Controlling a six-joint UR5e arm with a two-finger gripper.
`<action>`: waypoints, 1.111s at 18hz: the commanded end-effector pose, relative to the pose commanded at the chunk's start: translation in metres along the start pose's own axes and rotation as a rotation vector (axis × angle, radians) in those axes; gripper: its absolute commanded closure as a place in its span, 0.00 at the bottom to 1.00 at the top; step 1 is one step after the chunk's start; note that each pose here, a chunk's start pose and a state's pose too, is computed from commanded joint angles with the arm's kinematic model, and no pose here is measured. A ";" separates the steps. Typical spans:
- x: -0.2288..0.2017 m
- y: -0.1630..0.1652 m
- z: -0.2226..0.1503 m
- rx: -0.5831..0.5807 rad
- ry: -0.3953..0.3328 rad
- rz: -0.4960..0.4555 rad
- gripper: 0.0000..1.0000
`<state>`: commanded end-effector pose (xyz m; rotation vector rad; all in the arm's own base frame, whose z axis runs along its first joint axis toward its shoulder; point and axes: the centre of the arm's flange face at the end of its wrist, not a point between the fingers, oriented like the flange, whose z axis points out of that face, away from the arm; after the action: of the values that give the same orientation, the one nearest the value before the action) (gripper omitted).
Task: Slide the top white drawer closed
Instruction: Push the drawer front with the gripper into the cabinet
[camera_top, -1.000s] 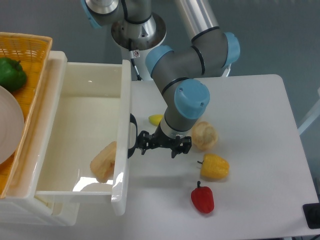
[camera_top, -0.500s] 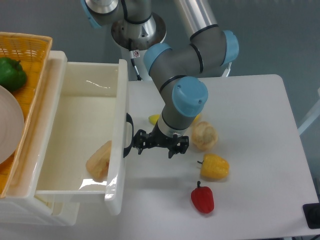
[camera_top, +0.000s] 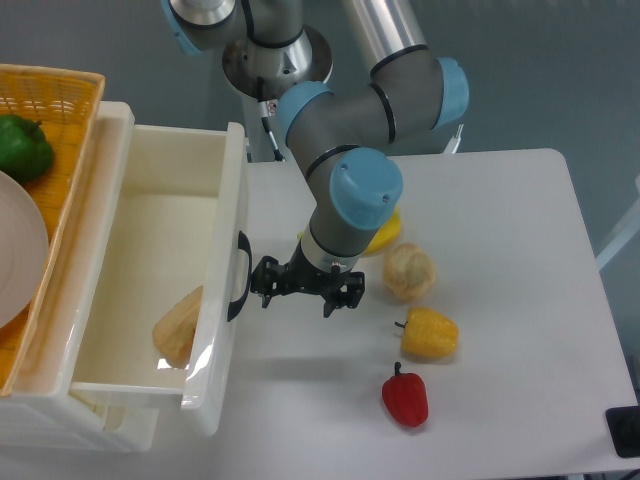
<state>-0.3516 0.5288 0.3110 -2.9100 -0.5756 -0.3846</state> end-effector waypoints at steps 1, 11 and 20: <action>0.001 0.000 0.000 0.000 0.000 0.001 0.00; 0.026 -0.003 0.000 -0.002 -0.005 0.025 0.00; 0.054 -0.008 0.006 -0.010 -0.015 0.070 0.00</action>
<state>-0.3054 0.5568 0.3206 -2.9356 -0.4731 -0.3585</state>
